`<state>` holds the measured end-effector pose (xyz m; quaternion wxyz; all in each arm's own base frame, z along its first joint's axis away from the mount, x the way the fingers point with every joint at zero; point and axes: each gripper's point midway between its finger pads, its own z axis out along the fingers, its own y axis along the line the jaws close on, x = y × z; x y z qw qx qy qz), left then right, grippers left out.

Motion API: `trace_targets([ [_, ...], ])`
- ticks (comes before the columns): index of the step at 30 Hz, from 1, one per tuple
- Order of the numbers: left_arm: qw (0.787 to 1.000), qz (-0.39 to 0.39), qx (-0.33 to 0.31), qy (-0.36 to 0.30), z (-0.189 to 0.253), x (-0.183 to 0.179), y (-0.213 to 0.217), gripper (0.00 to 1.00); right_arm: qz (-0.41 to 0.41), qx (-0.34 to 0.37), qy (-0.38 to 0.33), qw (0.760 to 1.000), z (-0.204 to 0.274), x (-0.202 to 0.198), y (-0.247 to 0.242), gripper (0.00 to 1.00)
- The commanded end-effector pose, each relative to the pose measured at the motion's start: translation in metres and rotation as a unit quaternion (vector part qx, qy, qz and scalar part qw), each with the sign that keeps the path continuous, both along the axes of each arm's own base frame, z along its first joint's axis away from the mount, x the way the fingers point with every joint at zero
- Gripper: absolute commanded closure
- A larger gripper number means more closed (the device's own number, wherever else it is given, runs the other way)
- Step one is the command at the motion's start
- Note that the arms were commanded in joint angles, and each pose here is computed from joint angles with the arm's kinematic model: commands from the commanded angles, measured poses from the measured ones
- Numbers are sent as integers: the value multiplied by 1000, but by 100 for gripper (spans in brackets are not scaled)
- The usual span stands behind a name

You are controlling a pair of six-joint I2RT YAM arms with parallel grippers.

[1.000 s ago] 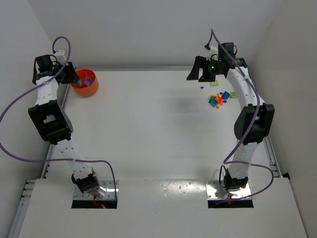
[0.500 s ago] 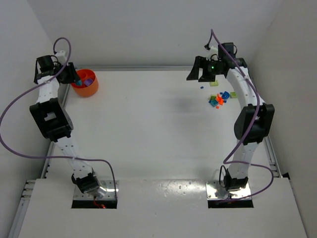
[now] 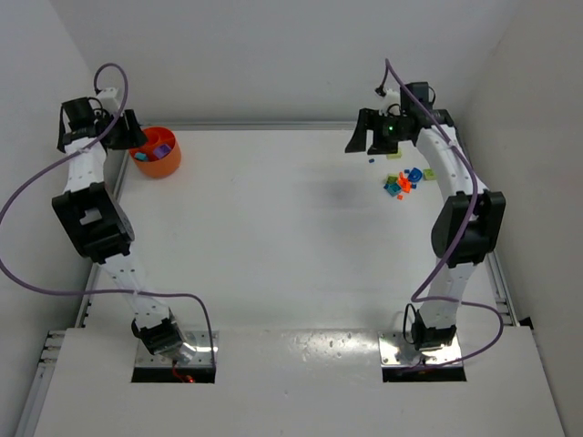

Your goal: Sort the legos into containers by color

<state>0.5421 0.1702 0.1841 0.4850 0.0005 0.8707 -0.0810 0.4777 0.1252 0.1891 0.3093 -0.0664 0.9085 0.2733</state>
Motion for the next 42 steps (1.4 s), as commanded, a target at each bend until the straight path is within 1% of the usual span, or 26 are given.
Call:
trace_targets([
  [1,994,-22,31,-102,104,-18,-10,41,-11,-65,-53,996,24,-2,-23,20],
  [2,992,-27,46,-112,119,-25,-29,39,-12,-81,-54,995,20,-5,-28,20],
  [3,991,-26,63,-115,126,-30,-35,38,-20,-96,-59,993,21,-6,-37,20],
  [4,989,-31,87,-119,131,-36,-41,28,-25,-127,-54,990,12,-7,-48,20],
  [5,985,-25,108,-136,153,-50,-48,21,-26,-141,-57,988,12,-10,-53,21],
  [6,986,-27,106,-128,144,-58,-55,18,-26,-155,-55,986,8,-14,-57,21],
  [7,985,-31,106,-129,145,-65,-63,1,-35,-174,-52,983,3,-14,-68,21],
  [9,988,-21,84,-127,146,-79,-74,0,-33,-199,-52,978,-2,-17,-80,22],
  [10,989,-16,75,-126,146,-91,-79,0,-45,-218,-52,973,-3,-16,-93,24],
  [11,990,-18,68,-123,143,-96,-85,0,-45,-234,-48,970,-8,-17,-105,26],
  [12,990,-52,56,-118,138,-105,-99,0,-50,-250,-40,966,-14,-20,-115,29],
  [13,988,-79,54,-120,132,-119,-111,0,-59,-260,-39,963,-14,-20,-128,29],
  [14,985,-103,59,-124,130,-127,-122,0,-55,-273,-26,960,-27,-20,-137,31],
  [16,976,-134,79,-150,133,-144,-145,0,-56,-294,-18,954,-32,-19,-158,32],
  [17,974,-142,81,-157,134,-150,-154,0,-47,-300,-6,953,-45,-18,-163,35],
  [19,970,-153,92,-165,135,-158,-166,0,-24,-309,-3,951,-52,-17,-168,38],
  [20,967,-166,96,-167,134,-160,-177,0,1,-322,-1,947,-58,-18,-170,38],
  [21,968,-172,91,-157,131,-166,-182,0,17,-323,6,946,-68,-17,-170,40],
  [23,968,-186,77,-149,125,-169,-191,0,45,-330,9,943,-80,-16,-170,41],
  [27,969,-195,47,-147,128,-173,-209,0,61,-325,32,943,-104,-14,-169,44],
  [30,972,-188,37,-135,121,-170,-208,0,70,-324,39,943,-119,-9,-164,44],
  [32,972,-188,37,-135,121,-170,-208,0,76,-321,59,942,-138,-12,-164,44],
  [35,972,-193,22,-134,124,-167,-211,0,80,-315,63,944,-145,-9,-162,44],
  [39,972,-200,9,-123,117,-164,-214,0,79,-310,51,946,-143,3,-156,44],
  [41,972,-204,5,-119,114,-163,-216,0,82,-308,60,946,-152,4,-156,40],
  [42,972,-204,4,-115,111,-161,-215,0,77,-307,58,947,-151,8,-156,40],
])
